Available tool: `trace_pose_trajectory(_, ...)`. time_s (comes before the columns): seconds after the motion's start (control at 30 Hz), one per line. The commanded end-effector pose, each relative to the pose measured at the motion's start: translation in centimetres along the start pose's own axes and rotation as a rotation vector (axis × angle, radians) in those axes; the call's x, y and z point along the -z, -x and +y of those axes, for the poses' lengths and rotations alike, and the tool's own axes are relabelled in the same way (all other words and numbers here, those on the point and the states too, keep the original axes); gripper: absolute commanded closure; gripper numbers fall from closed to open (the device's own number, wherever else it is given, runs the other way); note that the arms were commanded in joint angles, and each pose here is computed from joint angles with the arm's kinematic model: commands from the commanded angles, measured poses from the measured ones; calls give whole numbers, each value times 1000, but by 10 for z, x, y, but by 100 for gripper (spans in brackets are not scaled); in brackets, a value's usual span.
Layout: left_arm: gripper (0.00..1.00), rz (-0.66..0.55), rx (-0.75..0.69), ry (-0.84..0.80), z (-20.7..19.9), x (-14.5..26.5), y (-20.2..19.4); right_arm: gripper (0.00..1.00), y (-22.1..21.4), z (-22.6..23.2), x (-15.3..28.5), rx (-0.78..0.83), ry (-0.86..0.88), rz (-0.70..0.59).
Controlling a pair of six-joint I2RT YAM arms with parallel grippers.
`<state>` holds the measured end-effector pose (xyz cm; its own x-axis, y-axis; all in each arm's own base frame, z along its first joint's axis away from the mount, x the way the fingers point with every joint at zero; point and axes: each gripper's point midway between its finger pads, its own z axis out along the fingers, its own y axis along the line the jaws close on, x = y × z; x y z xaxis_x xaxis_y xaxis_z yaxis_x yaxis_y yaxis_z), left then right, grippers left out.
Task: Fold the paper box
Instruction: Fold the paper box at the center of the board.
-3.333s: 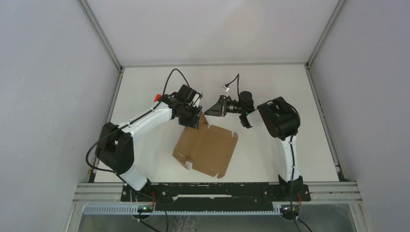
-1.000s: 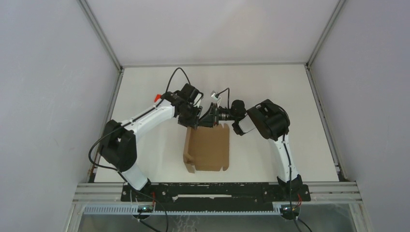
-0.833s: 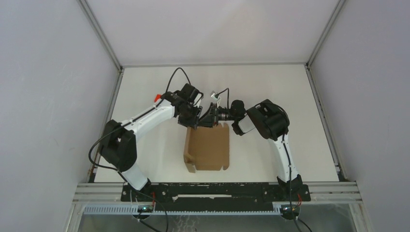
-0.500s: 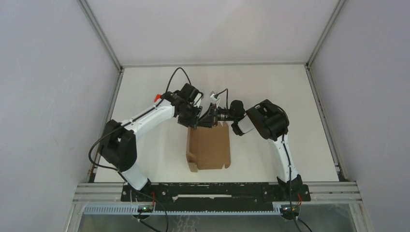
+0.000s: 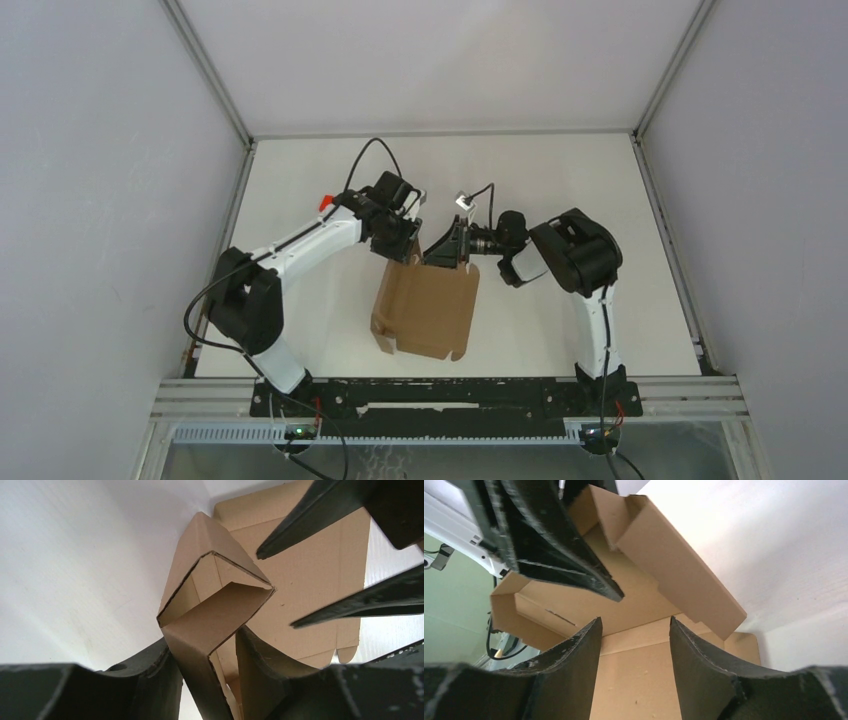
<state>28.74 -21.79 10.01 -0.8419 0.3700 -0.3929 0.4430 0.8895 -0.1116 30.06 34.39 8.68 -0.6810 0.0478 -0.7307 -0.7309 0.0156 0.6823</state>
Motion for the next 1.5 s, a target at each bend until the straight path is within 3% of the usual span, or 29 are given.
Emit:
trace_pose_trajectory(0.0,55,-70,-73,-51,-8,7,13,38,23,29,15,128,29,-42)
trace_pose_trajectory(0.2,55,-106,-113,-114,-21,9,24,38,25,28,44,153,-98,-86)
trace_pose_trajectory(0.5,54,-107,-224,-189,-48,6,34,38,21,1,47,274,-412,-28)
trace_pose_trajectory(0.77,54,-120,-321,-205,-69,9,41,39,13,10,65,250,-380,-82)
trace_pose_trajectory(0.97,55,-151,-367,-248,-82,22,44,38,6,8,84,254,-458,-140)
trace_pose_trajectory(1.33,55,-174,-419,-330,-110,41,44,42,11,26,78,330,-420,-176)
trace_pose_trajectory(1.47,55,-194,-421,-356,-116,55,42,51,13,21,71,340,-442,-166)
